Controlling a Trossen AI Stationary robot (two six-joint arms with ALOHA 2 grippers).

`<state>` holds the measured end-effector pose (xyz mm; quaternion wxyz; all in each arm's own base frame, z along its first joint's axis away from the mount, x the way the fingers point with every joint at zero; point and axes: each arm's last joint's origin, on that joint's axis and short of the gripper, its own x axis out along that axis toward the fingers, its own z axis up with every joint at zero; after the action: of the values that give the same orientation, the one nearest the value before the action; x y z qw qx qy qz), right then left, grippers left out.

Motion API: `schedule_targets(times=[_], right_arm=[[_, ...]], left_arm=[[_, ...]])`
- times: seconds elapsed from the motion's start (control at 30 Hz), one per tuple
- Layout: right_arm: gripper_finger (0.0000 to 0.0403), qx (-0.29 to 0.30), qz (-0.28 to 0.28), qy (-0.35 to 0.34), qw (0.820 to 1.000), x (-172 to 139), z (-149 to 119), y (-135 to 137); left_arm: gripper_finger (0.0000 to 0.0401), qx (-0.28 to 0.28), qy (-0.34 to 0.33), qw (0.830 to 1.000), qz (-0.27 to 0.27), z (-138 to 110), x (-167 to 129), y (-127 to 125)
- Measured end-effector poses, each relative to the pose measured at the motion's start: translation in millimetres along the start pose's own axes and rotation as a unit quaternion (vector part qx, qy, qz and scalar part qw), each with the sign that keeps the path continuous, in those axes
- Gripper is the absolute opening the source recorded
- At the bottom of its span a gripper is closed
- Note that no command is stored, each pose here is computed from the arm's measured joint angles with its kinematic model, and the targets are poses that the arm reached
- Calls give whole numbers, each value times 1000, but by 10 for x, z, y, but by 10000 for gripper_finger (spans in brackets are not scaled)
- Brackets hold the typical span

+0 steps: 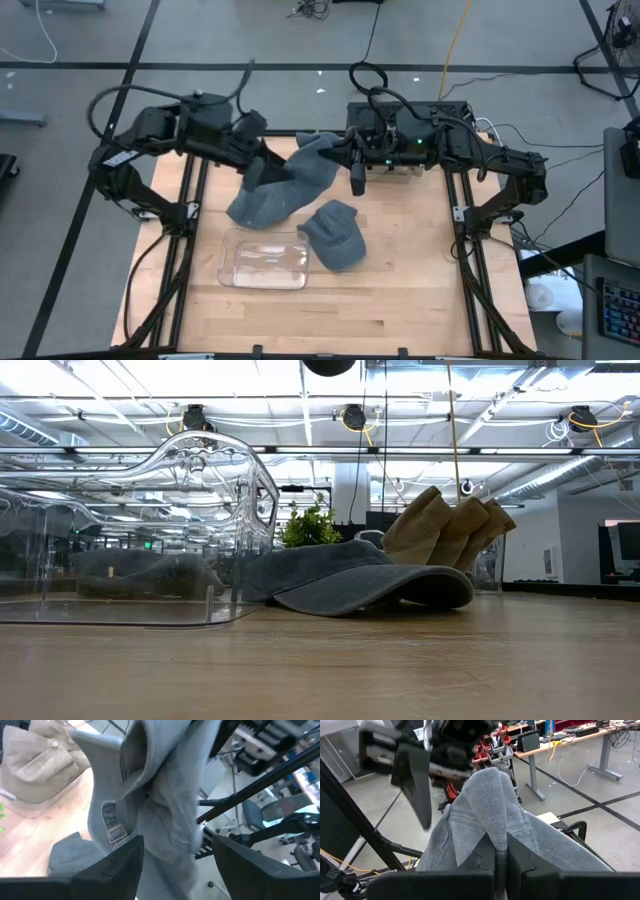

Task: Pick & Place hat
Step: Put the bottom gray cap into the bottom transparent bin

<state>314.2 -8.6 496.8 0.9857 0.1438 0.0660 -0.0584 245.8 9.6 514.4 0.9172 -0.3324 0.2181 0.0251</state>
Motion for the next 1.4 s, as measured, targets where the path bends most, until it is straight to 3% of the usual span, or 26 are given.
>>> schedule_targets(times=[0.17,0.3,0.67,1.0,1.2,1.4], right_arm=[[0,0,0,-3,1000,-3,6,1],[0,0,0,-1,1000,-2,1,1],[0,-6,-2,7,1000,-2,-15,1],[19,-51,-4,24,998,-3,-46,-8],[70,-71,-40,40,996,-138,-41,-48],[143,-74,-46,44,995,-281,-4,-76]], left_arm=[[246,7,0,1000,-9,30,123,-5],[227,0,1,999,-49,61,146,-47],[24,1,5,997,-73,74,161,-69],[24,8,-8,998,-69,91,81,-56],[24,1,-25,997,-71,78,-187,-55],[24,2,-51,999,-4,-7,-518,17]])
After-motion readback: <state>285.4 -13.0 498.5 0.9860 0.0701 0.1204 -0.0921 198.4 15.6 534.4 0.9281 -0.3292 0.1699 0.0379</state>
